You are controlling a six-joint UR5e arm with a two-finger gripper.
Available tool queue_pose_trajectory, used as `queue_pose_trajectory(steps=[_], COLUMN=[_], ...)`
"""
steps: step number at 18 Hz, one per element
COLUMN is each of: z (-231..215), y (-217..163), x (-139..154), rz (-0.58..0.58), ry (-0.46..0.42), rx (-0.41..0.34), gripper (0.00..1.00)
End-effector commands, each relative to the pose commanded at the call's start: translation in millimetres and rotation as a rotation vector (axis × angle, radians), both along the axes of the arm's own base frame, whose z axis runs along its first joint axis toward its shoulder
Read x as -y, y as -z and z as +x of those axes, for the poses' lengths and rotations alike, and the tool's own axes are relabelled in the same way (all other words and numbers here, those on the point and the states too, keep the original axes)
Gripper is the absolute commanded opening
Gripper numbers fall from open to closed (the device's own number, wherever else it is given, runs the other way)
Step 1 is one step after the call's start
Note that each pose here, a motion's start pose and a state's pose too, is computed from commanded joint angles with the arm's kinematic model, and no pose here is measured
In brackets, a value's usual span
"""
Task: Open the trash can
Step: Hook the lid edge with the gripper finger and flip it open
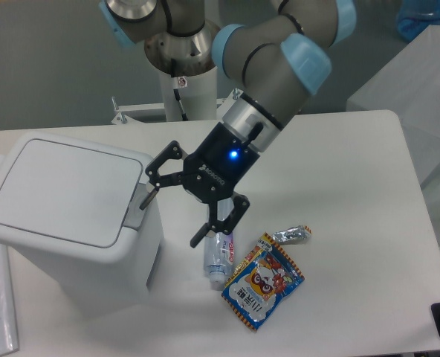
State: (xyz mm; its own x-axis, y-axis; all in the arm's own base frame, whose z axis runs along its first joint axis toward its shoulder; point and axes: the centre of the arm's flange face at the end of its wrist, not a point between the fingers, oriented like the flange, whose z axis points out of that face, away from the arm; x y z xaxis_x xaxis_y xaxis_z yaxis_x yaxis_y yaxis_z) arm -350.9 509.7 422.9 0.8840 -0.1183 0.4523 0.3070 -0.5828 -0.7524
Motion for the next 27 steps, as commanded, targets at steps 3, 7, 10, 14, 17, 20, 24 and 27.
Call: queue_pose_trajectory(steps=[3, 7, 10, 14, 17, 20, 24, 27], z=[-0.4, -0.8, -1.9, -1.1, -1.6, -0.2, 0.8, 0.2], y=[1.5, 2.5, 1.9, 3.0, 4.1, 6.3, 9.8, 9.9], x=[0.8, 0.6, 1.1, 0.8, 0.6, 0.5, 1.2, 0.8], rz=[-0.001, -0.002, -0.002, -0.004, -0.008, -0.01, -0.011, -0.011], ry=[-0.001, 0.0, -0.001, 0.002, 0.001, 0.002, 0.005, 0.005], rx=[0.001, -0.001, -0.004, -0.01, -0.011, -0.007, -0.007, -0.007], gripper=[1.0, 1.0, 1.0, 1.0, 1.0, 1.0, 1.0, 1.0])
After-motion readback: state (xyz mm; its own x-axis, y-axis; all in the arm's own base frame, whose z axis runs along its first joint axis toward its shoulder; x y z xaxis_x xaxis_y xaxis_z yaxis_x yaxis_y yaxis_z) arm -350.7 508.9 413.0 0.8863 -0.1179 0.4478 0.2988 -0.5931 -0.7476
